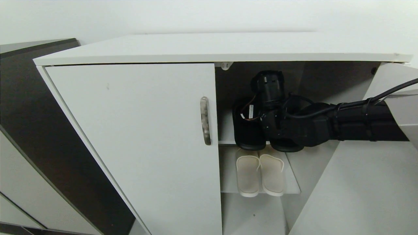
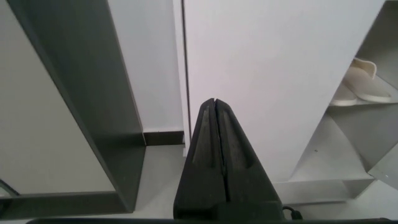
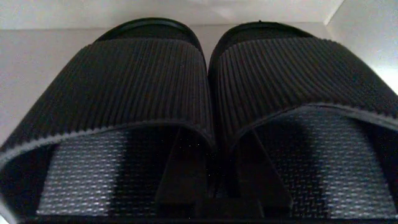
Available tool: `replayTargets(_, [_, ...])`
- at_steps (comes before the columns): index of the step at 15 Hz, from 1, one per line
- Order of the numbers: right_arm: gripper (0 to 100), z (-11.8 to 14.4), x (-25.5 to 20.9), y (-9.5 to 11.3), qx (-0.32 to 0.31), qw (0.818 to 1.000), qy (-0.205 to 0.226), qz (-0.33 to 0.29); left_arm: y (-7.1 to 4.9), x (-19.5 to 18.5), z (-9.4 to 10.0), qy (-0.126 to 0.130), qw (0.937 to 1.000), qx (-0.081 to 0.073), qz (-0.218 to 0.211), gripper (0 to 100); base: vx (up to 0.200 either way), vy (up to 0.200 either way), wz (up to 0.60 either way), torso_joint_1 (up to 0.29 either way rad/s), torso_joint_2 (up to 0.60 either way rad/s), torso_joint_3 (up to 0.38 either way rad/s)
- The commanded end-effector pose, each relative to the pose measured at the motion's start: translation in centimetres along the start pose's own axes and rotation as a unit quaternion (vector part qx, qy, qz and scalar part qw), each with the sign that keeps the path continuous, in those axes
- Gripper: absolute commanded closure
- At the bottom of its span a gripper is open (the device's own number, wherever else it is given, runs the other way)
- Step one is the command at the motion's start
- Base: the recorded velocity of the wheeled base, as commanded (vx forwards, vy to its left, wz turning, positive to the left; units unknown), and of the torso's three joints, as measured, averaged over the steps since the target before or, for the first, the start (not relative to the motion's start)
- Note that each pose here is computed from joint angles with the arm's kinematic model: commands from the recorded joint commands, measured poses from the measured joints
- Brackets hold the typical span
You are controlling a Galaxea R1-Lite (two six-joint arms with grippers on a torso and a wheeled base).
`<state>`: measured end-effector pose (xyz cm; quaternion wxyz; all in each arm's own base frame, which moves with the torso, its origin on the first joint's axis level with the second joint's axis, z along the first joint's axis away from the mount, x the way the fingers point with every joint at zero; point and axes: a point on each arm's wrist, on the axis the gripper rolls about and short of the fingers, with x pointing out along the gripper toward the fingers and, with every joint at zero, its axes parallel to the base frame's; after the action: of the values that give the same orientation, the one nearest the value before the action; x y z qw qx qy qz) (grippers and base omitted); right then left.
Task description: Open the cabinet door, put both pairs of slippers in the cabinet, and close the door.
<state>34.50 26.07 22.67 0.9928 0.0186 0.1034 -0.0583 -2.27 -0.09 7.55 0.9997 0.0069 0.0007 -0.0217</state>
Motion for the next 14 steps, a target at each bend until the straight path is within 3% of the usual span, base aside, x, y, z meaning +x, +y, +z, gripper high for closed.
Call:
replayTargets(1, [100, -0.4, 0.4, 0.2, -0.004, 1.0, 0.004, -0.001, 0.0, 0.0, 0.0, 0.0, 1.0, 0.0, 0.0, 100, 0.0, 0.0, 0.0, 0.0, 0.0, 0.0])
replayTargets(4, [100, -0.5, 0.4, 0.2, -0.004, 1.0, 0.005, -0.002, 0.0, 0.0, 0.0, 0.0, 1.0, 0.0, 0.0, 100, 0.0, 0.0, 0.0, 0.0, 0.0, 0.0])
replayTargets(5, [0, -0.5, 0.4, 0.2, -0.004, 1.0, 0.005, -0.002, 0.0, 0.0, 0.0, 0.0, 1.0, 0.0, 0.0, 100, 0.0, 0.0, 0.0, 0.0, 0.0, 0.0])
replayTargets(9, [0, -0.7, -0.8, -0.7, -0.012, 1.0, 0.014, -0.001, 0.0, 0.0, 0.0, 0.0, 1.0, 0.0, 0.0, 100, 0.0, 0.0, 0.0, 0.0, 0.0, 0.0])
replayTargets(14, [0, -0.4, -6.2, -2.0, -0.011, 0.999, 0.018, 0.031, 0.0, 0.0, 0.0, 0.0, 1.0, 0.0, 0.0, 100, 0.0, 0.0, 0.0, 0.0, 0.0, 0.0])
